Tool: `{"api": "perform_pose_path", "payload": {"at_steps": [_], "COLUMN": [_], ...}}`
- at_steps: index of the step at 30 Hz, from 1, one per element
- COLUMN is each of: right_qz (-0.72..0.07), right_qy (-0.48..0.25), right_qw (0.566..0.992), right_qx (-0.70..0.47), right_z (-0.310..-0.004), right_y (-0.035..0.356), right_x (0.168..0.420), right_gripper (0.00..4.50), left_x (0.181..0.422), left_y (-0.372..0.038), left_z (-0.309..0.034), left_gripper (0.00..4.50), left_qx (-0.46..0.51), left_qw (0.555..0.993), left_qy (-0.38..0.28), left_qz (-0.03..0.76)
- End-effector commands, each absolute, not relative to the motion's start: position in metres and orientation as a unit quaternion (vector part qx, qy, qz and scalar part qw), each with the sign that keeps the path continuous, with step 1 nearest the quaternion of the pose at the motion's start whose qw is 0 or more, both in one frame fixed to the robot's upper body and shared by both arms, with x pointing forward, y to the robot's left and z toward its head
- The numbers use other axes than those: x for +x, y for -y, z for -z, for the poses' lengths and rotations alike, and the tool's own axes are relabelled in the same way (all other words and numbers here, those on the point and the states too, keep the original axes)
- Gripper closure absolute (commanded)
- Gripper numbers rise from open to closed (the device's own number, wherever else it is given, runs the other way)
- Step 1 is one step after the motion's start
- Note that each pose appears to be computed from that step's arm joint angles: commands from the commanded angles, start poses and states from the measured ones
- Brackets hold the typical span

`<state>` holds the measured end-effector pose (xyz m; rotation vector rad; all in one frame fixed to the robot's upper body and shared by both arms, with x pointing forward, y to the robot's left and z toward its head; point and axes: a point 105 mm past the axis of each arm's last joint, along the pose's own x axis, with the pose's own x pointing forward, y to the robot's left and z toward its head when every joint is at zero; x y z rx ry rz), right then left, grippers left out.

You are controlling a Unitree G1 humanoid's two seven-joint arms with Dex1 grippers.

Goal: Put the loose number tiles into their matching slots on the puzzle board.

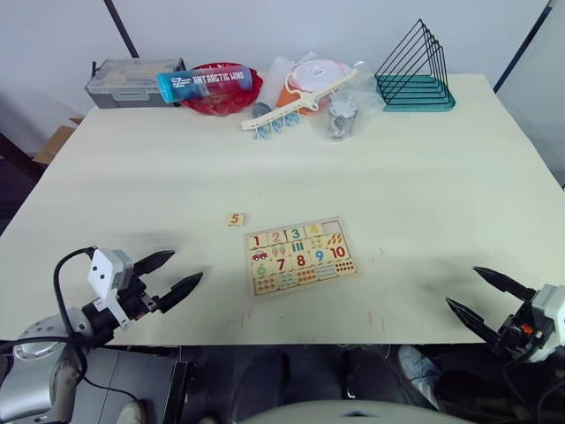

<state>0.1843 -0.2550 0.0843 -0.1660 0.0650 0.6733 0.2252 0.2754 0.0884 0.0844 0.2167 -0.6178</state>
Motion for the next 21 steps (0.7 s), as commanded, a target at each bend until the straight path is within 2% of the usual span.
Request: {"api": "perform_pose_path", "payload": {"at_steps": [1,15,21], "right_qz": [-0.329,-0.336,-0.343], "right_qy": [-0.013,-0.020,-0.024], "right_qw": [0.940,0.937,0.935], "right_qx": [-0.087,-0.090,-0.087], "right_z": [-0.097,-0.096,-0.100], "right_y": [0.255,0.253,0.250], "right_x": [0.183,0.181,0.183], "right_gripper": [0.00,0.00,0.00], "left_x": [0.228,0.235,0.239], "left_y": [-0.283,-0.279,-0.271], "left_z": [-0.101,-0.099,-0.106], "left_gripper": [0.02,0.02,0.02], "left_qx": [0.064,0.062,0.040], "left_qw": [0.948,0.947,0.953], "left_qy": [-0.086,-0.077,-0.053], "left_qz": [0.298,0.307,0.297]}}
